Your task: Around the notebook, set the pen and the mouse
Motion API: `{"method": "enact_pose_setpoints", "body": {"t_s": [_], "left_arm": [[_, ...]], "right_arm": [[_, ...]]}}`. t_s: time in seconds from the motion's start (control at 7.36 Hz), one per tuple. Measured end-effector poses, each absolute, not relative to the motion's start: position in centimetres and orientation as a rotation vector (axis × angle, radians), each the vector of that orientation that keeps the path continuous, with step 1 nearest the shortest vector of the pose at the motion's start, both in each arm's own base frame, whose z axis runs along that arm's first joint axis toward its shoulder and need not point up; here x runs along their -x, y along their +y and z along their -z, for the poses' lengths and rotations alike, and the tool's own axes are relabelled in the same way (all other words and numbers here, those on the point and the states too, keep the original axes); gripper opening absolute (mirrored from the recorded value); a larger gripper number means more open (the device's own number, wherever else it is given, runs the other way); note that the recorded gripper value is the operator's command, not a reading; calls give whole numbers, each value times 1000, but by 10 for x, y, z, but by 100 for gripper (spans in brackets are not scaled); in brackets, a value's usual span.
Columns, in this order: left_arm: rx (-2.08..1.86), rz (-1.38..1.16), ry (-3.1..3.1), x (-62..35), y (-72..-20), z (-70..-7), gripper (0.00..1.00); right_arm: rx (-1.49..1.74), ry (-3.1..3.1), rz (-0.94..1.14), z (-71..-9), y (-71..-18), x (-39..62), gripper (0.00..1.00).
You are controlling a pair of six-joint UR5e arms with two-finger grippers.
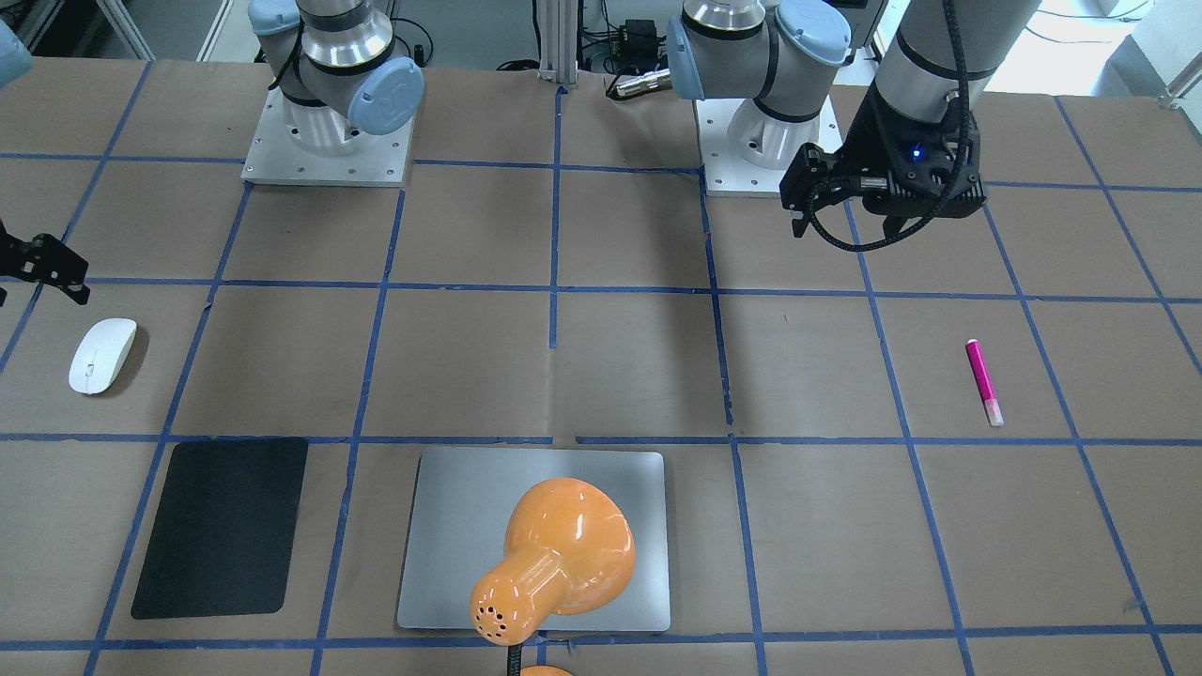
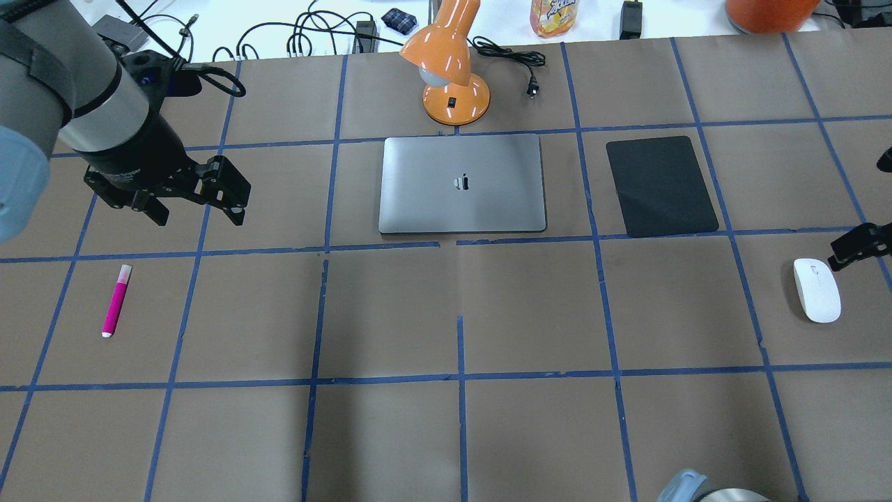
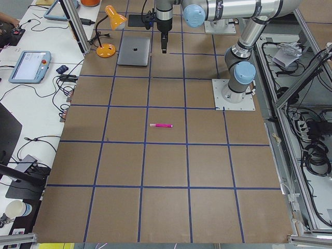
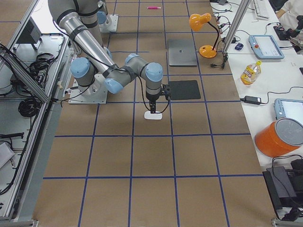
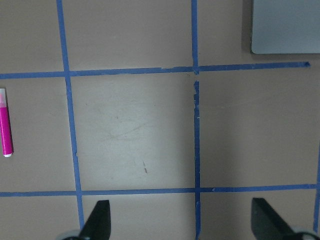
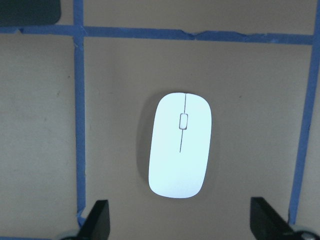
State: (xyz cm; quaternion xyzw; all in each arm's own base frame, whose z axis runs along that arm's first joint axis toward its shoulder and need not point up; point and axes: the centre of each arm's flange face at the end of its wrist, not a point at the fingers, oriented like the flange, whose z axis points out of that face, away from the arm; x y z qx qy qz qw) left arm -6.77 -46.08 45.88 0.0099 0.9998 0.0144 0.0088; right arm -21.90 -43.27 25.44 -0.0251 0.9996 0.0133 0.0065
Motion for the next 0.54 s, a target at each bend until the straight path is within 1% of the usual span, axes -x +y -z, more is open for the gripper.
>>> {"method": "enact_pose_setpoints", "body": {"t_s": [0.27,0.41,0.54], "left_arm": [[85,-80,3130,25,-465,-446,100],[168,-85,3128,-2,-466,-440,100],[244,-85,3126,-32,-466,-435,100]], "right_arm": [[75,3109,-65,-201,-433,227,100],[72,3103,-71,-187,-435,229,100],[69,3100,-73,-180,-435,230,95]]}}
